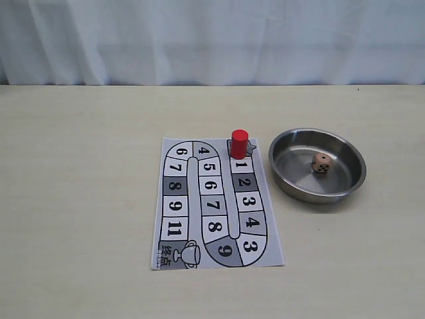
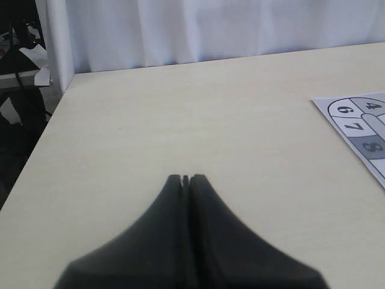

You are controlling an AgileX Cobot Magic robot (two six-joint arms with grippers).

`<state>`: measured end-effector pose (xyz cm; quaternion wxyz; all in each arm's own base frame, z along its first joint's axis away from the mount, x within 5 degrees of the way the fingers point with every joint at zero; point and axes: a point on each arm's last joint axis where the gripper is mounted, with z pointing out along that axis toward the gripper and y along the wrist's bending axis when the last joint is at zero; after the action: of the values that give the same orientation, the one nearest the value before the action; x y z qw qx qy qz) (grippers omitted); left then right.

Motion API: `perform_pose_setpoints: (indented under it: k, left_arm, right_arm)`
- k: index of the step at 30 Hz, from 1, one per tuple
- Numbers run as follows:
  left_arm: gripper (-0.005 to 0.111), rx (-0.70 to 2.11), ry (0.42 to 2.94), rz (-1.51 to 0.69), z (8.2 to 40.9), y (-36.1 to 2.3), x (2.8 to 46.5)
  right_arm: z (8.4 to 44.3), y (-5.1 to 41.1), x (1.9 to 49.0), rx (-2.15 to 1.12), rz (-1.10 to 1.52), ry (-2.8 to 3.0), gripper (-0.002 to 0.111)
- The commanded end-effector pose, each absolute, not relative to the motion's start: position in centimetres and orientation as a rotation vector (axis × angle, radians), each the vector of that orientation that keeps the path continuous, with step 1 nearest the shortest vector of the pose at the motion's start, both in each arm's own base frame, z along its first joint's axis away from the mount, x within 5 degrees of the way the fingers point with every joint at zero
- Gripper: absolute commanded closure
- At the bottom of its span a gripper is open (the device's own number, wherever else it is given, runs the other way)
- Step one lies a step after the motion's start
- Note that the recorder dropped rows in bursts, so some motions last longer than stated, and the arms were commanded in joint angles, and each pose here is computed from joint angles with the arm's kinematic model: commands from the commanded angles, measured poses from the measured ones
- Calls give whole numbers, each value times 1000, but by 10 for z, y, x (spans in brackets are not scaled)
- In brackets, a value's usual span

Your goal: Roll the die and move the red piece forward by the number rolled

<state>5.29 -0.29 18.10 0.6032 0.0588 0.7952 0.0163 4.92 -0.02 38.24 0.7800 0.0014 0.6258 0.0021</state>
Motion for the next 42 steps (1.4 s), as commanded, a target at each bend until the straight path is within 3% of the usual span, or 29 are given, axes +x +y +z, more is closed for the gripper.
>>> perform_pose_setpoints:
  k: [1, 7, 14, 19, 27, 29, 36, 42]
  left_arm:
    - [107, 127, 1833, 29, 181, -3, 53]
    - [107, 127, 1833, 29, 181, -3, 53]
    - [107, 127, 1833, 29, 181, -3, 53]
    - [107, 127, 1833, 29, 181, -3, 53]
    - [107, 127, 1833, 29, 181, -3, 53]
    - [107, 127, 1833, 29, 181, -3, 53]
    - [107, 127, 1833, 29, 181, -3, 53]
    - [107, 127, 1833, 29, 181, -3, 53]
  right_arm:
    - [392, -1, 84, -26, -44, 1510, 104]
    - [387, -1, 134, -23, -33, 1694, 104]
    - [354, 0, 194, -29, -31, 1867, 104]
    - [329, 0, 226, -32, -30, 2003, 104]
    - [318, -1, 264, -35, -35, 2255, 104]
    - [313, 1, 275, -35, -13, 2271, 98]
    - [281, 8, 310, -72, 85, 2344, 58]
    - [250, 9, 336, -59, 99, 2424, 50]
